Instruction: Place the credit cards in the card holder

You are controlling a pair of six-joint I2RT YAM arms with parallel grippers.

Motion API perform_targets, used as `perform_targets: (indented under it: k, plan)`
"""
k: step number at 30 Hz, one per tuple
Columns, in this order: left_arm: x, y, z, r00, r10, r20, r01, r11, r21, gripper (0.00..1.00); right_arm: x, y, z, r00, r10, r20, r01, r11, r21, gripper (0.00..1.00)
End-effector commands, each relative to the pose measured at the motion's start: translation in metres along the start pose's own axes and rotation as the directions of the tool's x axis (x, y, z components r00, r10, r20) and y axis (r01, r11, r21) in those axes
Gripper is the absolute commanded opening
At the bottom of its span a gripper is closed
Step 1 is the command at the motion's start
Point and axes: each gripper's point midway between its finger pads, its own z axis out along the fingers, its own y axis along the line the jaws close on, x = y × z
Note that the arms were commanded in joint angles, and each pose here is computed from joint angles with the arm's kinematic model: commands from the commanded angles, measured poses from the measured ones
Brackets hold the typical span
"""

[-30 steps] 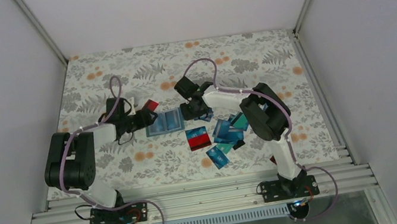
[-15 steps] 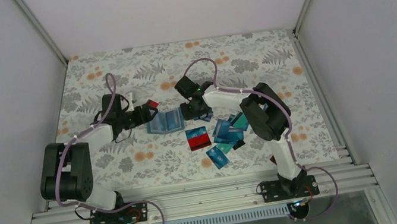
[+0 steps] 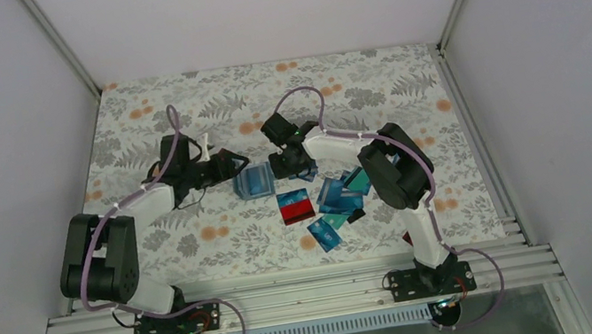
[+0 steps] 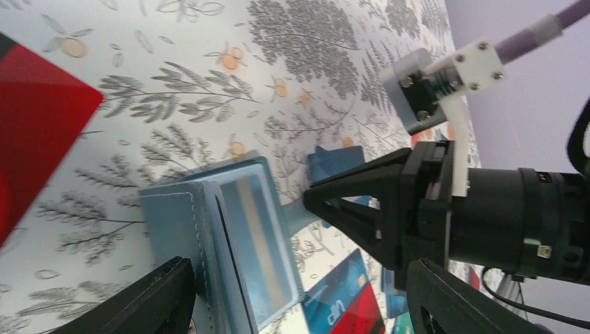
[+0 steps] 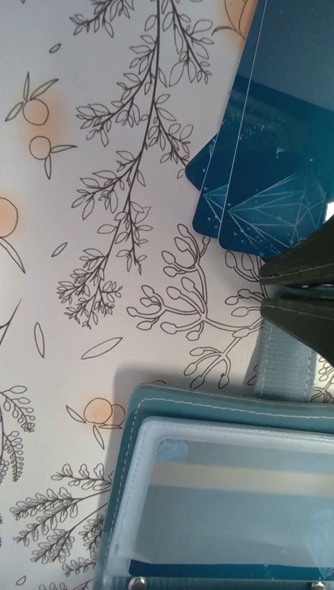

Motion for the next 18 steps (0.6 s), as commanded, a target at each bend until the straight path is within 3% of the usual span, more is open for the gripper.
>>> perform_targets:
  k: [1,10,18]
  plan:
    - [-0.007,-0.026,0.007,1.000,0.021,0.008,-0.022,0.997,0.069,0.76,0.000,0.003,0.011,1.000,0.007,-0.009,-0.008,1.000,-0.018,0.04]
    - [0.017,-0.025,0.033,0.999,0.007,-0.048,-0.003,0.997,0.075,0.72,0.001,0.002,0.011,0.999,0.033,-0.018,-0.033,0.998,-0.049,0.04]
    - [0.032,-0.011,0.038,0.998,-0.051,-0.041,0.053,0.996,0.066,0.50,0.004,0.002,0.011,0.998,0.051,-0.035,-0.055,0.994,-0.099,0.04]
